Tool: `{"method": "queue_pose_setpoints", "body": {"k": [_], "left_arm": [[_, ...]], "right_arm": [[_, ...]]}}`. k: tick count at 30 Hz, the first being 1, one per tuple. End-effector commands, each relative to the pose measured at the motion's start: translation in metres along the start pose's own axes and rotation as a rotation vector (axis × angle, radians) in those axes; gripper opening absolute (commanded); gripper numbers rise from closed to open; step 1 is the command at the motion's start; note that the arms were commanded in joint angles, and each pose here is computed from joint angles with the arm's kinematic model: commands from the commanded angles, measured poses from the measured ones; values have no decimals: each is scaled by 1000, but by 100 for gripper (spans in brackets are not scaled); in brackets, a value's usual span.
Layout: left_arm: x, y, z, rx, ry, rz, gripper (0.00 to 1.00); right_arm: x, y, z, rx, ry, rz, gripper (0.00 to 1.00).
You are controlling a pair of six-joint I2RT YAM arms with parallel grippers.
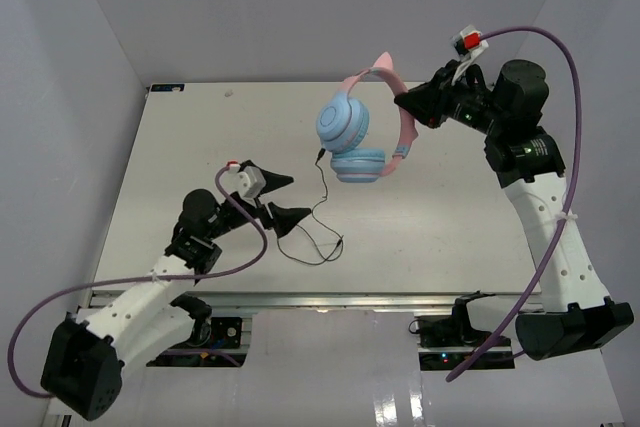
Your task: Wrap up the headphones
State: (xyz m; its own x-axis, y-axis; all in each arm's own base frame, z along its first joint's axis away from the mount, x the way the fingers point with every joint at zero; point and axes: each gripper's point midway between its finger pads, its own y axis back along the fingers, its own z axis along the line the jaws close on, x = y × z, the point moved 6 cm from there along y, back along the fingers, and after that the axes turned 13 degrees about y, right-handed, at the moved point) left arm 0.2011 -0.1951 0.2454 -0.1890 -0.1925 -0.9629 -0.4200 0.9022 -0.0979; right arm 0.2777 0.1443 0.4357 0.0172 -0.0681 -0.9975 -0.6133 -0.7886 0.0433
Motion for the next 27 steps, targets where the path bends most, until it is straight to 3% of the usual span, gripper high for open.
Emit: {"method": "queue_pose_setpoints", "body": {"k": [1, 9, 12, 14, 15, 20, 27], "left_arm": [[-10, -46, -6, 112, -186, -57, 98], [24, -88, 15, 111, -159, -22, 96], [37, -93, 21, 94, -122, -9, 83], [53, -90, 24, 84, -90, 13, 66], [56, -88, 23, 81, -62, 10, 62], [62, -73, 16, 75, -12, -43, 56], [68, -65, 13, 69, 17, -33, 36]], "right_arm": [[-57, 10, 4, 36, -42, -151, 8], [-72, 18, 12, 9, -59, -181, 8], [-83, 24, 13, 27, -46, -207, 8], [-90, 29, 8, 65, -37, -221, 8], [-92, 30, 6, 82, -38, -224, 8], [-94, 32, -2, 113, -76, -229, 8], [-92, 35, -13, 153, -97, -226, 8]]}}
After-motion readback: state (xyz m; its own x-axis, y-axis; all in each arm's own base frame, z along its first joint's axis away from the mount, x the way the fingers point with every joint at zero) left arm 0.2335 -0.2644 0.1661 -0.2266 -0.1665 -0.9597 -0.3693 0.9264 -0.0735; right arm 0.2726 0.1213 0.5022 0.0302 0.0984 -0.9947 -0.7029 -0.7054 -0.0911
